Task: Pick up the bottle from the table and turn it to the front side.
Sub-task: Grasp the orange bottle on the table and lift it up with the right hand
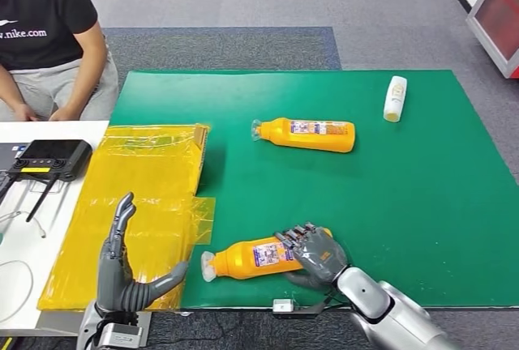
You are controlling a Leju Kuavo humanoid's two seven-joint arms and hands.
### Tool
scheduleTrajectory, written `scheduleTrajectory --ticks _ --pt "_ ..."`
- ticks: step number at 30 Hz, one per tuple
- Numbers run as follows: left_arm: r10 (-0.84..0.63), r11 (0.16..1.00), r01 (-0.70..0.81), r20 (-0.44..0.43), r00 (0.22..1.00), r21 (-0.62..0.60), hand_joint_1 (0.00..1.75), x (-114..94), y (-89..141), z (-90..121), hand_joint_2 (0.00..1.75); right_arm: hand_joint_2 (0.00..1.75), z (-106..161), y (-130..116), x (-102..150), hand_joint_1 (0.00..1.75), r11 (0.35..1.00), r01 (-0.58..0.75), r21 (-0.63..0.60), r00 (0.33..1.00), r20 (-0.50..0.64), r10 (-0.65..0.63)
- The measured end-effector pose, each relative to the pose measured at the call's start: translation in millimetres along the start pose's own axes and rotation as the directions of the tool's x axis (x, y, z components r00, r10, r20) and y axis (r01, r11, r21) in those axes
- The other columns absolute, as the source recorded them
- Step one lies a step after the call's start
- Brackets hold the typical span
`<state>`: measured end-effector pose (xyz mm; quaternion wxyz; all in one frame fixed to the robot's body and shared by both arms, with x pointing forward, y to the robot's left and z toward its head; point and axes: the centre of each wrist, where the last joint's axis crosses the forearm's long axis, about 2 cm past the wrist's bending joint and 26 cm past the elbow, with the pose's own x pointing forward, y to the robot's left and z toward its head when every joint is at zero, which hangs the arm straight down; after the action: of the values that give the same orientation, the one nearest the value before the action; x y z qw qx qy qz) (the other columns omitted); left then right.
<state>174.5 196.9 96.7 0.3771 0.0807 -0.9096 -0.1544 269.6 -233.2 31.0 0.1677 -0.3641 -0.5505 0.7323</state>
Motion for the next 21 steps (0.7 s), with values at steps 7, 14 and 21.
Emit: scheduleTrajectory --ticks 7,14,21 --pt "0.008 1.0 -0.008 0.004 1.0 -0.011 0.0 0 -1 -1 1.75 1.75 7 2 17 1.75 0.897 0.374 -0.238 0.92 -0.031 -0.392" --pt "0.042 0.999 -0.042 0.002 0.999 0.008 0.0 1 -3 -9 1.75 1.75 5 -22 37 1.75 0.671 0.612 -0.419 0.746 0.026 -0.665" --pt "0.068 0.996 -0.067 -0.009 0.998 0.058 0.0 3 -5 -14 1.75 1.75 -1 -48 39 1.75 0.524 0.681 -0.512 0.652 0.098 -0.751"
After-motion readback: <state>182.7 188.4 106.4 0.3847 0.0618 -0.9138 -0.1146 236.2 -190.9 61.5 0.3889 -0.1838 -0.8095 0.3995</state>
